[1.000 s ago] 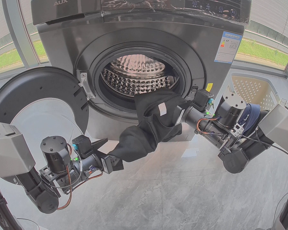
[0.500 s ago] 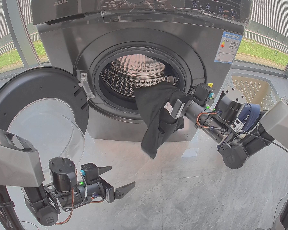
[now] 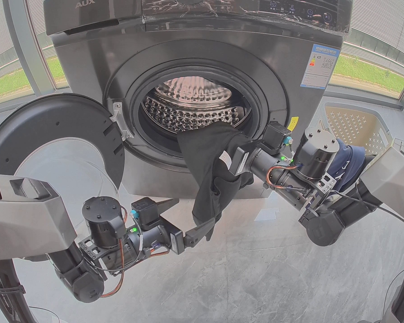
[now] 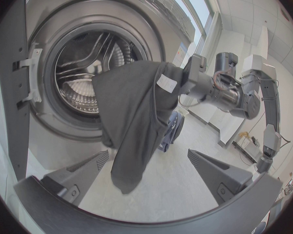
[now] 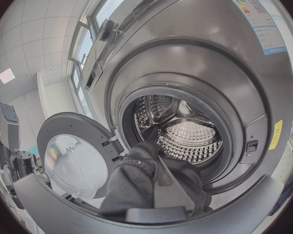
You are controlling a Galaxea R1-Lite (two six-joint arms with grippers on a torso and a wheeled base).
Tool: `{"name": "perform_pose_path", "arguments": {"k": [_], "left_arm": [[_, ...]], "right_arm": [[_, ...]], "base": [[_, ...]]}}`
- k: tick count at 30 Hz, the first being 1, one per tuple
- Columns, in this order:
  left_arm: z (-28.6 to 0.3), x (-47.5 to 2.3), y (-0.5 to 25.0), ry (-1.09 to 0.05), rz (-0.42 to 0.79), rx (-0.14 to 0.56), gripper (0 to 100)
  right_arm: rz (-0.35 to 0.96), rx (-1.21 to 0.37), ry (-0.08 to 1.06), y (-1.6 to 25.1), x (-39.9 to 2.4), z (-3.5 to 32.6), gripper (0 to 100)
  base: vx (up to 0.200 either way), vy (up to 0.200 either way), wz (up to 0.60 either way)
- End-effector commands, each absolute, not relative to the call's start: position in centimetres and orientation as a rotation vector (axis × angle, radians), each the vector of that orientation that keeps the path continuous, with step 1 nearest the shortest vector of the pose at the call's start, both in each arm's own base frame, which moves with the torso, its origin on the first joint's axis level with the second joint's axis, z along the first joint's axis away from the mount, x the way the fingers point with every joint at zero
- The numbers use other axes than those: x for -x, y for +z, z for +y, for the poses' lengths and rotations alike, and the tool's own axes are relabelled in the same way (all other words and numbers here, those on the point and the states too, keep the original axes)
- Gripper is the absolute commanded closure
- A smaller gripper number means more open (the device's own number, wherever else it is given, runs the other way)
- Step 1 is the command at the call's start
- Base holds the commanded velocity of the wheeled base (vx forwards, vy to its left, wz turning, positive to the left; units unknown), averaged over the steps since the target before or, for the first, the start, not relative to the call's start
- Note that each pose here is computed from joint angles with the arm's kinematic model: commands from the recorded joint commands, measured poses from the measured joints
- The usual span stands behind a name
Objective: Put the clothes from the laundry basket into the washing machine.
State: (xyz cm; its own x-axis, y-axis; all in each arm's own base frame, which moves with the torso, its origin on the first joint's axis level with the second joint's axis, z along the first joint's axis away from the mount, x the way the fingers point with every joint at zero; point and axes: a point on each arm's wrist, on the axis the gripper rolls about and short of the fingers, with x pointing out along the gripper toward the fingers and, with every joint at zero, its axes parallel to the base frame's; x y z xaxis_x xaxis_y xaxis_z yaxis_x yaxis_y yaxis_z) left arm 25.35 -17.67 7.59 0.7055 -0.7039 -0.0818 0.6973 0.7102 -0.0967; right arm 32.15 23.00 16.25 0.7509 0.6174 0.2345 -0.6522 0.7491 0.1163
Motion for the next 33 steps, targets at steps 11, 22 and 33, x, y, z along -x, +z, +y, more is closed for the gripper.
{"name": "perform_pose_path", "arguments": {"k": [11,22,33], "left_arm": [[-20.5,-30.0,6.9,-0.767,0.023,0.090,0],[-19.8,-33.2,7.2,-0.687,-0.049,0.105,0],[-19.9,-33.8,6.7,-0.652,-0.048,0.105,100]], "right_arm": [[-0.165,-0.205,0.761,15.8,-29.8,26.1,100],[-0.109,-0.194,0.788,14.4,-27.4,27.1,100],[-0.109,-0.199,0.812,14.7,-26.3,27.5,100]], "base": [[0.000,0.000,0.00],[0.000,0.000,0.00],[0.000,0.000,0.00]]}}
